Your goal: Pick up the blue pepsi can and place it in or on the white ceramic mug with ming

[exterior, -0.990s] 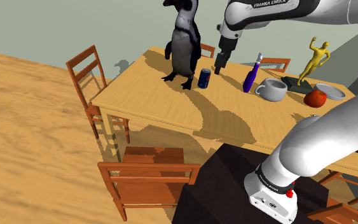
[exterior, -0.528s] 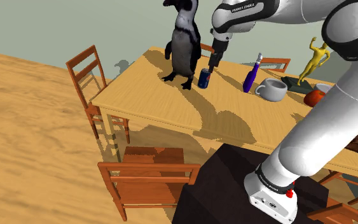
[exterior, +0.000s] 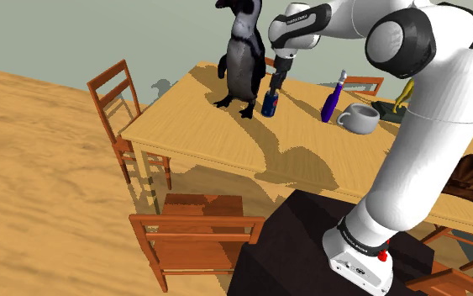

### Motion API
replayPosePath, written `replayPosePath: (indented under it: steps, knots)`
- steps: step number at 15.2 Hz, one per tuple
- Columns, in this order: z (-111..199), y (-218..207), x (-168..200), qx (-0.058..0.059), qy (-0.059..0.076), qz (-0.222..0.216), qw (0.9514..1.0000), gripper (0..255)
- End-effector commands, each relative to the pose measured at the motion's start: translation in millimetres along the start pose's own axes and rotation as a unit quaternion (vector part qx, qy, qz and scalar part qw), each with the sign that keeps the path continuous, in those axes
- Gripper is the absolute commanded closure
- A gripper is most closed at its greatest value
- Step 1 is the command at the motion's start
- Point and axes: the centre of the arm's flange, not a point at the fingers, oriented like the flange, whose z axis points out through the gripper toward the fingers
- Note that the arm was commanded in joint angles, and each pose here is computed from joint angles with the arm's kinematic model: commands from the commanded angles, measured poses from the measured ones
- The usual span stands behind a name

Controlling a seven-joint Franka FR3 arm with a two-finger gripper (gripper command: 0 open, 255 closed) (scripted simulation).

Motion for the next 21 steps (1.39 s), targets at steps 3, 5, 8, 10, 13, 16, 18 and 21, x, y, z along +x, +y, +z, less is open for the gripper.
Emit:
replayPosePath:
  steps: [3, 5, 8, 10, 13, 16, 18, 21]
  knots:
    - [22.1, 4.2, 1.8, 0.000, 0.001, -0.001, 1.0000, 0]
    - [32.7, 4.2, 1.8, 0.000, 0.001, -0.001, 1.0000, 0]
    - [41.0, 4.2, 1.8, 0.000, 0.001, -0.001, 1.0000, 0]
    - [41.0, 4.2, 1.8, 0.000, 0.001, -0.001, 1.0000, 0]
    - [41.0, 4.2, 1.8, 0.000, 0.001, -0.001, 1.0000, 0]
    - [40.9, 4.2, 1.8, 0.000, 0.001, -0.001, 1.0000, 255]
    - [40.9, 4.2, 1.8, 0.000, 0.001, -0.001, 1.0000, 255]
    - [40.9, 4.1, 1.8, 0.000, 0.001, -0.001, 1.0000, 255]
